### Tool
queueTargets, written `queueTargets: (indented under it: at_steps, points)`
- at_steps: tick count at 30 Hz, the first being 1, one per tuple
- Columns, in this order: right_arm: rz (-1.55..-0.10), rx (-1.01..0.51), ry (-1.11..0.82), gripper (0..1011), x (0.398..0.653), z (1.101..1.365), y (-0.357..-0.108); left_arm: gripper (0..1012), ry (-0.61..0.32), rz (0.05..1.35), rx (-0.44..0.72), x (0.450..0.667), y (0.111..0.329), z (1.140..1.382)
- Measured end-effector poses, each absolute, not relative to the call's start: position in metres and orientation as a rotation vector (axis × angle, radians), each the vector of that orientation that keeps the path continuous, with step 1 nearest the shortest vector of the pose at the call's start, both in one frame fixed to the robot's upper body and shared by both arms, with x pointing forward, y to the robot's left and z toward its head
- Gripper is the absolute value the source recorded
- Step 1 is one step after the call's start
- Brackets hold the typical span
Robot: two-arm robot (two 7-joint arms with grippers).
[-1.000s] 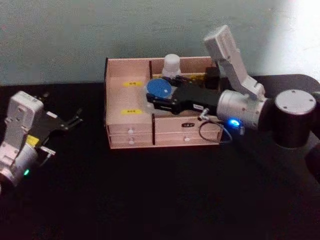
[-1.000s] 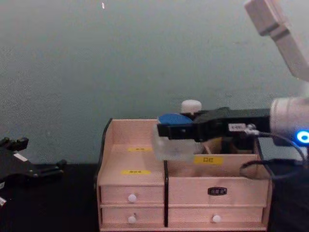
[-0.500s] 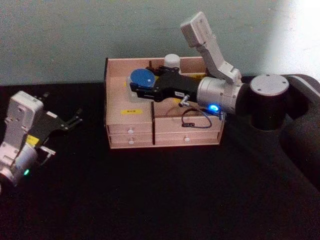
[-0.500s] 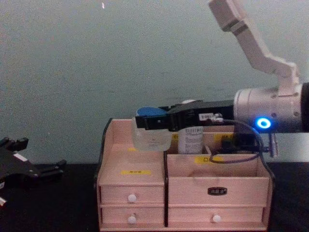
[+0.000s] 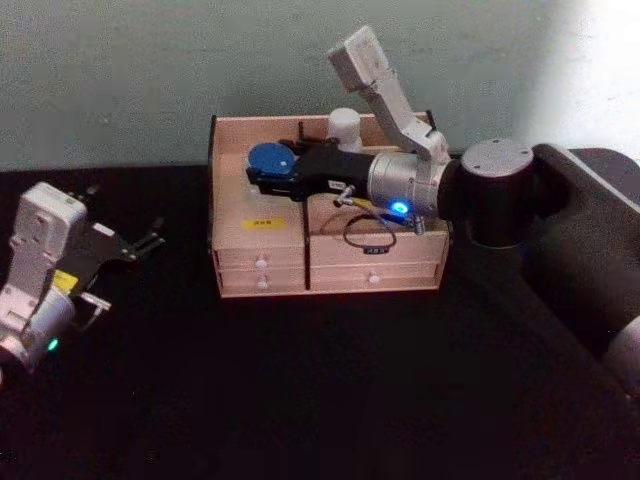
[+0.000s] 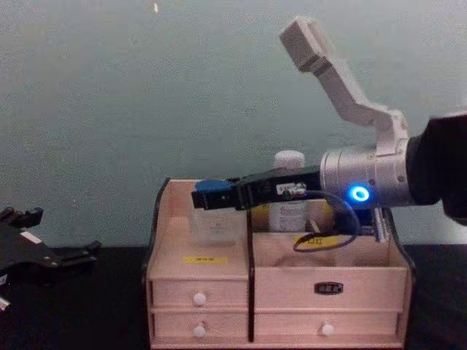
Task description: Pick up the facial cleanser and watermelon frost from the table and place them into the tiered storage box.
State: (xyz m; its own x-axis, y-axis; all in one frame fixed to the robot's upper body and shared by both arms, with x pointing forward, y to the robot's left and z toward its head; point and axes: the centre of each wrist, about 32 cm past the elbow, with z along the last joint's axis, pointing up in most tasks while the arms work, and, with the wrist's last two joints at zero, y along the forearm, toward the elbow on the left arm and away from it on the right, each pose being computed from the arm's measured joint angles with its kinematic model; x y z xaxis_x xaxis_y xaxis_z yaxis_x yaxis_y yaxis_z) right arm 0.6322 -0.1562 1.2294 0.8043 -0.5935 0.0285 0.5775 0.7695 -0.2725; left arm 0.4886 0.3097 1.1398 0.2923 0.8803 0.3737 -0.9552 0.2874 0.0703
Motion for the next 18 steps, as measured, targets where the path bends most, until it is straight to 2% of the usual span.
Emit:
queueTargets:
  at_steps: [18]
  points:
    - [-0.628, -0.307, 0.077, 717, 0.6380, 1.2207, -0.1502, 1001, -0.285, 1.248, 0.304, 0.4886, 0.3097, 1.1398]
